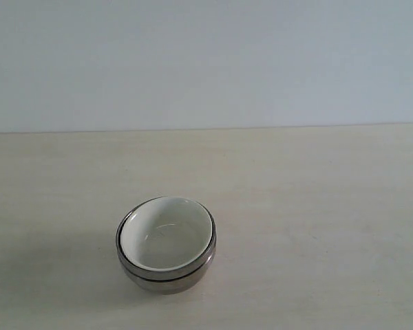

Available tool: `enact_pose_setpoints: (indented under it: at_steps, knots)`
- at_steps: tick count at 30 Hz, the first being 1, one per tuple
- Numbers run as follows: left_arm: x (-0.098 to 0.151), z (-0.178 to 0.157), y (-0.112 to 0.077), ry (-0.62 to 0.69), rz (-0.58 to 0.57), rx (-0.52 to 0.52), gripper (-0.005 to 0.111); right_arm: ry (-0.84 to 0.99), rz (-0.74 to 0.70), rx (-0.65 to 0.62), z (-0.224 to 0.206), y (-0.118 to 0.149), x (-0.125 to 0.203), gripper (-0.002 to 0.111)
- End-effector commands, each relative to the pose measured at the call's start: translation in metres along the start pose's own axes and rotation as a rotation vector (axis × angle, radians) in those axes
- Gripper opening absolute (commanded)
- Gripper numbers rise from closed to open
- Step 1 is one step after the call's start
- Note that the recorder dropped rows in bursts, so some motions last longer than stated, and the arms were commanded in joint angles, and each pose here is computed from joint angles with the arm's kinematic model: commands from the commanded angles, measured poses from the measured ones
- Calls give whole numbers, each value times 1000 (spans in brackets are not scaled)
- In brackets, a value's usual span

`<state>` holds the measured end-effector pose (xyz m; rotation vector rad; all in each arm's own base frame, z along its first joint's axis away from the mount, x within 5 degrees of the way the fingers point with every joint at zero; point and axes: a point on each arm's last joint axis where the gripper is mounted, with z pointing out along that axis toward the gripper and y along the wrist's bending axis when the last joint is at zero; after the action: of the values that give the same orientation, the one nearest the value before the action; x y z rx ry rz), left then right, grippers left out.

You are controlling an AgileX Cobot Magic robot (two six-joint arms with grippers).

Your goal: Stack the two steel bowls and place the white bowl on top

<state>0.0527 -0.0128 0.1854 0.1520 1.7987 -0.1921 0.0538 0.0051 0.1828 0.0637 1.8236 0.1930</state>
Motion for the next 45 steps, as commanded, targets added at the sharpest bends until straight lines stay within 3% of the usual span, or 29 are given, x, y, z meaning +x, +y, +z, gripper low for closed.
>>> enact_pose_setpoints:
  at_steps: [1, 8, 45]
  knots:
    - [0, 0, 2, -5, -18, -38, 4, -14, -6, 2, 0, 0, -1, 0]
    - [0, 0, 6, -9, -32, -101, 4, -14, -6, 2, 0, 0, -1, 0]
    - [0, 0, 6, -9, -31, -101, 4, -14, -6, 2, 0, 0, -1, 0]
